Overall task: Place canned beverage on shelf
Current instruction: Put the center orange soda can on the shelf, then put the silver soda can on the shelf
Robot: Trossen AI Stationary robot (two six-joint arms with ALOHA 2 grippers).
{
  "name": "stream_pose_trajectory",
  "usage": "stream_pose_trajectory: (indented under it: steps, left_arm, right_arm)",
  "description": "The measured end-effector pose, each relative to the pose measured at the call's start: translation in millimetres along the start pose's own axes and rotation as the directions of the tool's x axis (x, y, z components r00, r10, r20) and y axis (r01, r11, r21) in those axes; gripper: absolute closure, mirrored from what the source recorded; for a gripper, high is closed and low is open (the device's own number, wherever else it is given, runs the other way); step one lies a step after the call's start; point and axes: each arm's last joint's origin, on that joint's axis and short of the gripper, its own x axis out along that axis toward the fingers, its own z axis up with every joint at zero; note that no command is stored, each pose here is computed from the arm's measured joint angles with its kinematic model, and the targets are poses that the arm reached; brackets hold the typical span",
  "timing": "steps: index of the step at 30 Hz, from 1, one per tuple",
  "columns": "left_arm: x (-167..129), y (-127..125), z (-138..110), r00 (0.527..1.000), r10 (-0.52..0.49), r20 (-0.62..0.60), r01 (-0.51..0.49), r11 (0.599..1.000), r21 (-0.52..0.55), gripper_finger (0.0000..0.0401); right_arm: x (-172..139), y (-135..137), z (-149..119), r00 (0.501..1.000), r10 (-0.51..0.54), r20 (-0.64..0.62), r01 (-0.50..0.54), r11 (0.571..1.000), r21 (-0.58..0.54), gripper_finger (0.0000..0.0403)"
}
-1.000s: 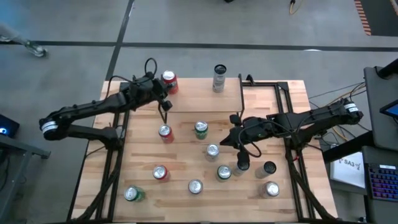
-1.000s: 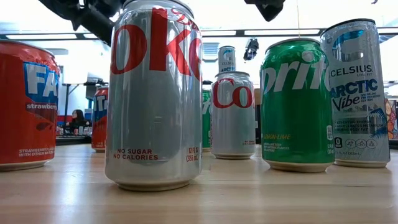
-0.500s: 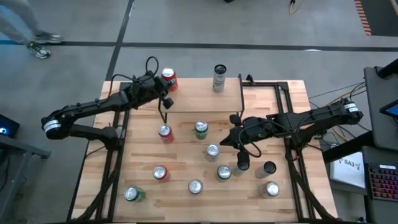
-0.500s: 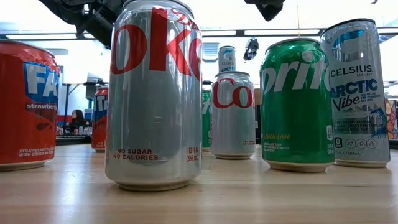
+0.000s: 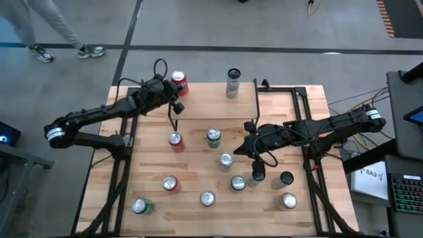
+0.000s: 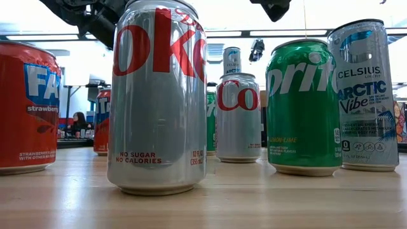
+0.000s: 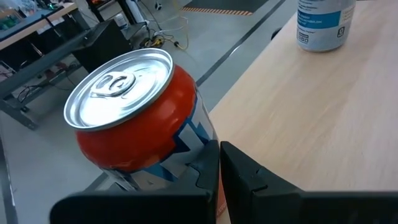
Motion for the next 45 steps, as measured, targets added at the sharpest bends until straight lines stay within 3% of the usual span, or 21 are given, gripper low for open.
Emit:
stream_pose_trajectory:
  steps: [11, 19, 28, 35, 45]
  left_arm:
    - [0.0, -0.3, 0.1, 1.0, -0.007, 0.002, 0.007, 1.0, -0.019, 0.0401]
    - [-6.5, -12.3, 3.7, 0.991, -0.128, 0.036, 0.131, 0.989, -0.069, 0.0401]
    - [-31.4, -35.9, 13.9, 0.965, -0.24, 0.109, 0.245, 0.969, -0.04, 0.0401]
    - [-53.7, -57.3, 19.8, 0.923, -0.348, 0.163, 0.351, 0.936, 0.011, 0.0401]
    - [-82.1, -84.2, 23.6, 0.843, -0.486, 0.231, 0.455, 0.873, 0.176, 0.0401]
  right_arm:
    - [0.0, 0.0, 0.0, 1.0, 0.0, 0.0, 0.0, 1.0, 0.007, 0.0394]
    - [0.0, 0.0, 0.0, 1.0, 0.0, 0.0, 0.0, 1.0, 0.013, 0.0394]
    - [-0.1, -0.8, 2.0, 0.999, -0.028, 0.021, 0.027, 0.999, 0.043, 0.0394]
    - [-0.2, -1.8, 3.2, 0.997, -0.063, 0.034, 0.059, 0.993, 0.098, 0.0394]
    - [14.9, -1.8, 11.8, 0.995, -0.086, 0.054, 0.073, 0.976, 0.205, 0.0394]
